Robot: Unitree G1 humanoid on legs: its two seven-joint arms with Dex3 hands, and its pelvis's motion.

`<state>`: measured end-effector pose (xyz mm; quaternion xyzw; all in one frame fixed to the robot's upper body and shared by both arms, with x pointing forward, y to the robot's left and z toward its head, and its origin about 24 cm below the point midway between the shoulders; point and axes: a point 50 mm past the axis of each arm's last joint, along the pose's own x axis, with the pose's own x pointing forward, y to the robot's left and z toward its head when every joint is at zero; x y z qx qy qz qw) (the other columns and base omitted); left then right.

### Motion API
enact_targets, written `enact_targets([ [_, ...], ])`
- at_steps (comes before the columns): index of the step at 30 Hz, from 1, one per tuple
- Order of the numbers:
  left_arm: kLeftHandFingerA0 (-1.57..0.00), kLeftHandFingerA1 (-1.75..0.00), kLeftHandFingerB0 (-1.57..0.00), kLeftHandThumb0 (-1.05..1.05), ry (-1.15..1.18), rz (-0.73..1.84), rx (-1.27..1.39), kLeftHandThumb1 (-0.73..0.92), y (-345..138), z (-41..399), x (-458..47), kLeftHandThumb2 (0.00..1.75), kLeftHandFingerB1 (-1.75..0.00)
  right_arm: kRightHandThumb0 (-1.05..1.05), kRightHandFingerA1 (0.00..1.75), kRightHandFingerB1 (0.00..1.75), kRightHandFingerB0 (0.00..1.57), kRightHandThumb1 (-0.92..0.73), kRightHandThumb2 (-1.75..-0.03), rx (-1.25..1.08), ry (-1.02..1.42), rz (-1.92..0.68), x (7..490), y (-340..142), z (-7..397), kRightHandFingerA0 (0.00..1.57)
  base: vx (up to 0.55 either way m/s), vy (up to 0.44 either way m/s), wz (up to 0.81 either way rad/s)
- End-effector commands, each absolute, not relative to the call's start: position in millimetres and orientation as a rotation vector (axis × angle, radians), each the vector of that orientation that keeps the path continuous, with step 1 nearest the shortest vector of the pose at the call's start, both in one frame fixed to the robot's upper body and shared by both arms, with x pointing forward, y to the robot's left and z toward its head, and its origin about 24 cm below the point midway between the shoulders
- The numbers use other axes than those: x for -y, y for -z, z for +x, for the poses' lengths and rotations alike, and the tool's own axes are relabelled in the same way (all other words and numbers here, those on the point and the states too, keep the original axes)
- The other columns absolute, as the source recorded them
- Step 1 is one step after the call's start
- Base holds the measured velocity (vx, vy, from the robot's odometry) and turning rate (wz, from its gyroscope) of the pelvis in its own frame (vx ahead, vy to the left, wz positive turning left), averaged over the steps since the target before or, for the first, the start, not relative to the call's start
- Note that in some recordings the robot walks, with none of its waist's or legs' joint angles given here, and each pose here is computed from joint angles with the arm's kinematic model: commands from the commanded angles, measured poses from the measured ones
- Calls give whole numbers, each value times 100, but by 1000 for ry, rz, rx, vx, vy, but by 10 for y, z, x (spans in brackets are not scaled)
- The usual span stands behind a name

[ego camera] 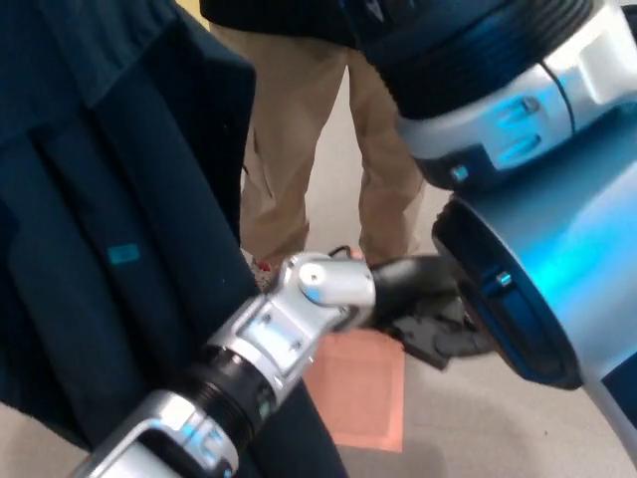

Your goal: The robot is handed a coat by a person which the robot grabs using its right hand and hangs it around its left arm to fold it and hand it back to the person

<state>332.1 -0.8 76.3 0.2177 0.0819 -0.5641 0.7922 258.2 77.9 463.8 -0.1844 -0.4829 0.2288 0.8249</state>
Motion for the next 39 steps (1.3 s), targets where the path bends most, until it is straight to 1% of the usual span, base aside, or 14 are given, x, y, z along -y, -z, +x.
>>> enact_targets([
  [1,-34,-32,-35,-59,1073,504,-55,90,-1057,3661,-340,68,-32,-36,168,140,60,-90,-66,1044,-506,-354,-653,-4620,2251,75,0,0,0],
  [21,-22,-31,-20,-73,733,381,-149,80,-1453,4065,-1168,64,-29,-37,175,175,59,-91,-64,808,-693,231,684,-4155,2081,76,0,0,0],
  [22,0,-49,0,-37,724,393,-158,50,-1448,4068,-1183,107,-48,-36,175,175,56,-90,-64,811,-681,238,769,-4172,2067,77,0,0,0],
  [23,0,-49,0,-37,729,392,-159,50,-1443,4064,-1190,107,-48,-36,175,175,56,-90,-64,810,-677,241,816,-4179,2057,77,0,0,0],
  [24,-9,-45,0,-78,729,400,-158,66,-1446,4066,-1196,101,-34,-36,175,175,55,-90,-64,813,-671,251,877,-4185,2052,77,0,0,0],
  [25,-4,-43,0,-79,728,405,-159,67,-1448,4068,-1200,102,-31,-35,175,175,55,-91,-64,821,-668,252,933,-4186,2048,77,0,0,0],
  [26,-12,-29,-9,-76,723,406,-159,83,-1444,4069,-1209,66,-22,-35,175,175,55,-90,-64,827,-658,252,1004,-4166,2041,79,0,0,0],
  [29,-13,-30,-10,-77,712,402,-154,82,-1436,4071,-1227,66,-23,-34,175,174,56,-89,-64,824,-639,269,1144,-4107,2018,79,0,0,0],
  [30,0,-49,0,-38,693,398,-163,43,-1427,4075,-1273,103,-48,-33,175,174,54,-89,-63,814,-613,286,1271,-3995,1992,76,0,0,0],
  [31,-16,-32,-12,-83,693,401,-161,78,-1434,4076,-1292,65,-27,-33,175,175,52,-90,-63,806,-605,278,1338,-3942,1980,75,0,0,0],
  [32,-16,-32,-12,-83,694,402,-160,78,-1438,4076,-1298,65,-27,-33,175,175,52,-90,-63,801,-604,275,1362,-3924,1974,75,0,0,0],
  [33,-13,-47,0,-83,689,398,-163,65,-1433,4076,-1315,102,-36,-33,175,175,53,-90,-63,776,-564,283,1449,-3841,1947,76,0,0,0],
  [34,0,-49,0,-38,677,397,-169,43,-1433,4080,-1336,103,-48,-33,175,175,52,-89,-63,743,-542,315,1535,-3735,1926,76,0,0,0],
  [39,0,-49,0,-38,670,365,-162,44,-1422,4074,-1366,103,-47,-36,175,169,60,-88,-65,670,-497,324,1723,-3369,1942,77,0,0,0],
])
